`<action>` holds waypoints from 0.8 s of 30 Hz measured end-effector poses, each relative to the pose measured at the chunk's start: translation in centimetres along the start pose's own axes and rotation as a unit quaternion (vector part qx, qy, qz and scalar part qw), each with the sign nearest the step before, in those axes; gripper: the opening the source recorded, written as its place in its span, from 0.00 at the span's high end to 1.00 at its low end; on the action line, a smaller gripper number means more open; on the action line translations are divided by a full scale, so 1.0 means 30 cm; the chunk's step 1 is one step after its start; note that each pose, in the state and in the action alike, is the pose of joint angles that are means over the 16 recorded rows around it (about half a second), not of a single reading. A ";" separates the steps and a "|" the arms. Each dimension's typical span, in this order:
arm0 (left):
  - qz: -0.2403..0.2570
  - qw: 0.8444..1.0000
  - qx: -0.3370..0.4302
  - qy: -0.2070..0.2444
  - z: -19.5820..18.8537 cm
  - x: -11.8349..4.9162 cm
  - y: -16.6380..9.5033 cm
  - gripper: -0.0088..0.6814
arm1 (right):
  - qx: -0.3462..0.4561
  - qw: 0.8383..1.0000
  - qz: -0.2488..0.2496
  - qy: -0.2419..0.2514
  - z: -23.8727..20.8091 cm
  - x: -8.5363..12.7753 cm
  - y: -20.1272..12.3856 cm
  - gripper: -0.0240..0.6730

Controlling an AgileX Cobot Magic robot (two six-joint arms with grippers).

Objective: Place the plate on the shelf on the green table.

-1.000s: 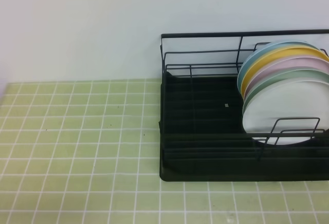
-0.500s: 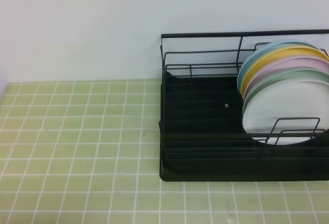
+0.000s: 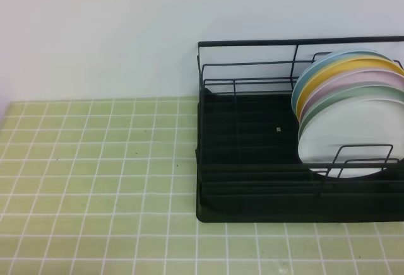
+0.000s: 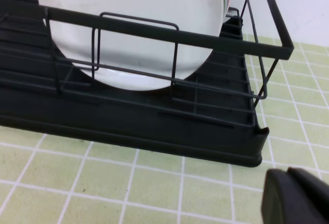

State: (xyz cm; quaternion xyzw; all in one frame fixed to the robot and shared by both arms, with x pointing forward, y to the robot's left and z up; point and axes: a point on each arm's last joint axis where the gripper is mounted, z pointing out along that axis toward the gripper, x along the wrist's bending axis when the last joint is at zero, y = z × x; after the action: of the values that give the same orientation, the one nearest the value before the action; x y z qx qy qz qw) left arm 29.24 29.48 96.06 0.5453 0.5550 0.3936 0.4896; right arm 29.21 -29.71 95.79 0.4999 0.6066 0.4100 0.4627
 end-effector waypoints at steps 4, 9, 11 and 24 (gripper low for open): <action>0.000 1.000 0.000 0.000 0.000 0.000 0.000 0.99 | 0.000 1.000 0.000 0.000 0.000 0.000 0.000 0.97; -0.001 1.000 0.000 0.000 0.000 0.000 0.000 0.99 | -0.001 1.000 0.000 0.000 0.000 0.000 0.000 0.97; -0.001 1.000 0.000 0.000 0.000 0.000 0.000 0.99 | -0.001 1.000 0.000 0.000 0.000 0.000 -0.001 0.97; -0.001 1.000 0.000 0.000 0.000 0.000 0.000 0.99 | -0.001 1.000 -0.001 0.000 0.001 0.000 -0.004 0.97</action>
State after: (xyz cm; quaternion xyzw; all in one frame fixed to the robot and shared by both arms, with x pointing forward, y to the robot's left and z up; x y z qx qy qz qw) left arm 29.24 29.48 96.06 0.5449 0.5551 0.3934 0.4901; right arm 29.21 -29.71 95.67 0.4992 0.6065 0.4099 0.4635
